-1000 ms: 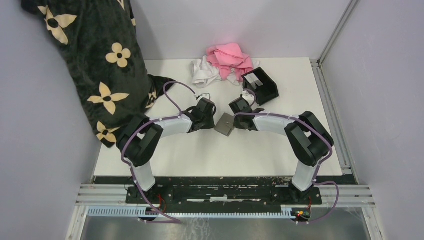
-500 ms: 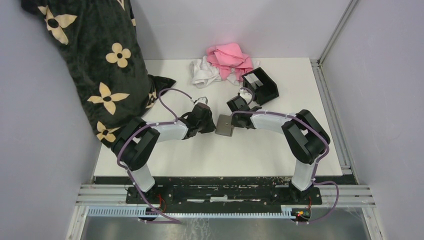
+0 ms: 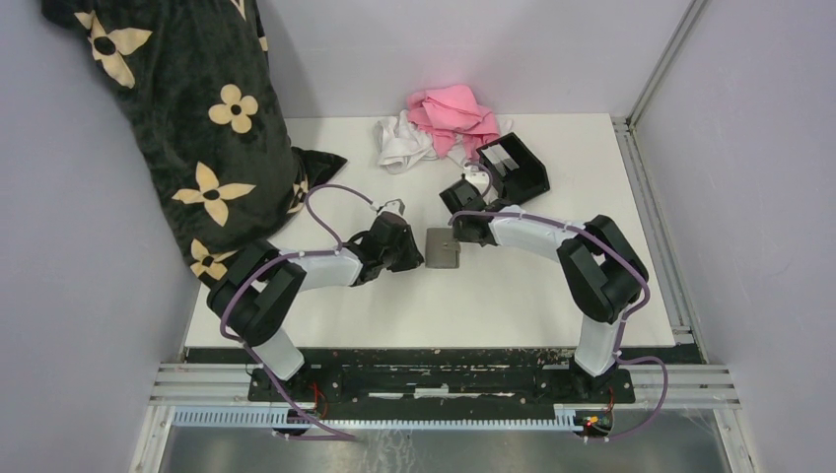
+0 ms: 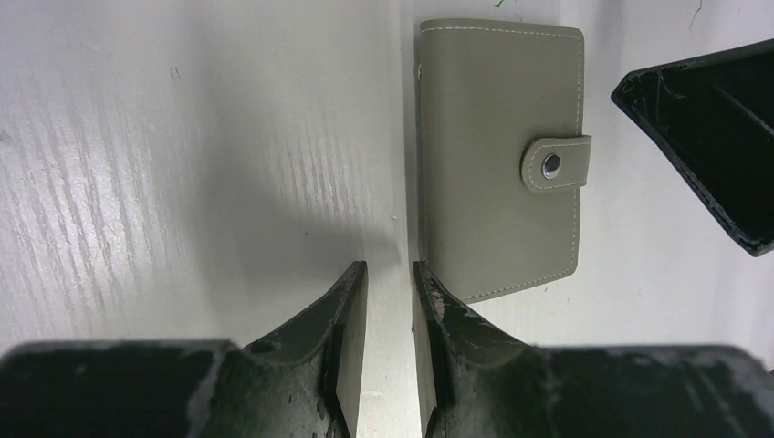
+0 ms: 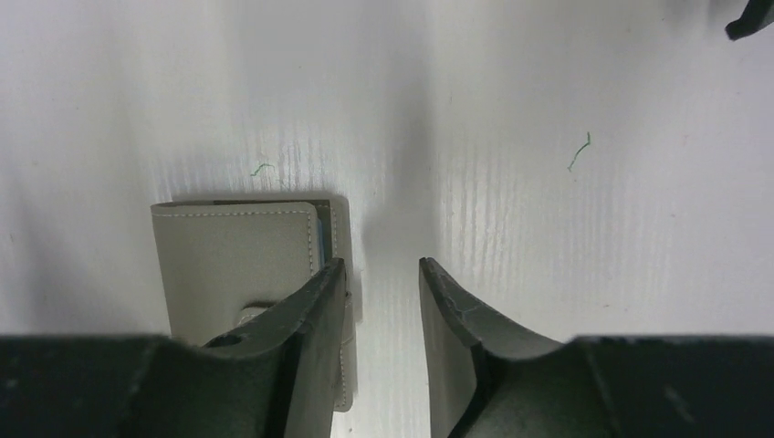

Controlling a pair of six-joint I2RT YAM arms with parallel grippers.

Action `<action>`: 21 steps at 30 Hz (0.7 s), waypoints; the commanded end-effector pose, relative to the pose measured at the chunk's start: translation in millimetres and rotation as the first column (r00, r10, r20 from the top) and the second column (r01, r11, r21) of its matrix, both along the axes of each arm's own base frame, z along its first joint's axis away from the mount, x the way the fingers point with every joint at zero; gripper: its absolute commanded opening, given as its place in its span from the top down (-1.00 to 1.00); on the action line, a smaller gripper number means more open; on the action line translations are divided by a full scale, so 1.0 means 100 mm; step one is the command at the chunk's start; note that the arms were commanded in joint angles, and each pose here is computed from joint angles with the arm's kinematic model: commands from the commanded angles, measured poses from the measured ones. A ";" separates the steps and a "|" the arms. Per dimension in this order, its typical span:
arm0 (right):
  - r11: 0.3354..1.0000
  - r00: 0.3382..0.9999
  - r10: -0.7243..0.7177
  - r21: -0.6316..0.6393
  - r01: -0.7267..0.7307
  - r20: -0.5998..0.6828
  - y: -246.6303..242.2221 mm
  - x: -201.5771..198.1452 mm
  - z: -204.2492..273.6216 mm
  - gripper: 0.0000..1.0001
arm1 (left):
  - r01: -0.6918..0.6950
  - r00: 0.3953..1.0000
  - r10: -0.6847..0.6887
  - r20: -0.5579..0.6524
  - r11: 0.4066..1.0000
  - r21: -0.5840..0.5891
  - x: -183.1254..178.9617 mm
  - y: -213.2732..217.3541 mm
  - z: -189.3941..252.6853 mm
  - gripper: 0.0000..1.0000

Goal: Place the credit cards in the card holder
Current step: Adjust the card holder at the center of the board, then open the card holder at the center of the board.

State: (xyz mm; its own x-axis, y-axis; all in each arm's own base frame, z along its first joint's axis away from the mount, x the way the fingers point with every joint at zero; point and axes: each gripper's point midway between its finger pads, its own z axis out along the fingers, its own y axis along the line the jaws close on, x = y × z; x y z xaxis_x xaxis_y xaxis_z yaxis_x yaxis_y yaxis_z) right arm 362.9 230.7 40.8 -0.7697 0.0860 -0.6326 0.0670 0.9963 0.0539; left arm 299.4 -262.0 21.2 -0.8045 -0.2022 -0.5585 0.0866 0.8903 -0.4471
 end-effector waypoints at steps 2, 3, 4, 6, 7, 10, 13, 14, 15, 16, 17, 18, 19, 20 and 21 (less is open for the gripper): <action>0.997 0.996 0.047 -0.057 -0.042 0.082 0.11 0.04 0.39 0.11 | -0.018 1.000 0.017 -0.012 0.999 -0.046 -0.07 -0.02 0.05 0.36; 0.997 0.995 0.054 -0.065 -0.049 0.086 0.14 0.03 0.41 0.09 | -0.018 1.000 0.017 -0.010 0.999 -0.046 -0.08 -0.01 0.05 0.36; 0.996 0.994 0.062 -0.071 -0.055 0.091 0.18 0.01 0.43 0.08 | -0.019 1.000 0.018 -0.009 0.999 -0.047 -0.08 0.00 0.05 0.35; 0.994 0.993 0.077 -0.082 -0.070 0.091 0.26 -0.02 0.43 0.05 | -0.023 1.000 0.022 -0.007 0.999 -0.044 -0.09 0.01 0.04 0.35; 0.993 0.992 0.085 -0.087 -0.077 0.090 0.31 -0.03 0.43 0.04 | -0.024 1.000 0.024 -0.005 0.999 -0.045 -0.09 0.02 0.05 0.35; 0.992 0.991 0.094 -0.093 -0.086 0.092 0.43 -0.05 0.43 0.02 | -0.030 1.000 0.030 0.001 0.998 -0.055 -0.11 0.03 0.06 0.35; 0.991 0.991 0.099 -0.101 -0.091 0.087 0.52 -0.06 0.39 0.01 | -0.035 0.999 0.036 0.008 0.997 -0.069 -0.12 0.04 0.08 0.35; 0.990 0.991 0.099 -0.105 -0.090 0.085 0.53 -0.06 0.38 0.01 | -0.035 0.999 0.036 0.011 0.997 -0.073 -0.12 0.04 0.09 0.35; 0.990 0.992 0.098 -0.106 -0.089 0.083 0.54 -0.06 0.37 0.00 | -0.035 0.999 0.036 0.013 0.996 -0.078 -0.13 0.04 0.10 0.35; 0.990 0.992 0.097 -0.111 -0.088 0.081 0.54 -0.07 0.36 0.00 | -0.034 0.999 0.035 0.012 0.996 -0.082 -0.14 0.04 0.10 0.35; 0.990 0.992 0.094 -0.115 -0.085 0.079 0.54 -0.06 0.35 0.00 | -0.035 0.999 0.036 0.013 0.996 -0.088 -0.14 0.03 0.10 0.35; 0.989 0.993 0.095 -0.119 -0.086 0.074 0.55 -0.07 0.33 0.00 | -0.035 0.999 0.037 0.013 0.995 -0.094 -0.14 0.03 0.10 0.35; 0.989 0.993 0.095 -0.123 -0.085 0.072 0.55 -0.07 0.32 0.00 | -0.036 0.999 0.037 0.012 0.994 -0.099 -0.14 0.02 0.10 0.35; 0.988 0.993 0.093 -0.128 -0.083 0.068 0.54 -0.08 0.31 -0.01 | -0.036 0.999 0.037 0.011 0.994 -0.104 -0.15 0.02 0.10 0.35; 0.988 0.993 0.093 -0.131 -0.084 0.066 0.55 -0.09 0.30 -0.01 | -0.036 0.999 0.038 0.011 0.993 -0.109 -0.15 0.01 0.11 0.35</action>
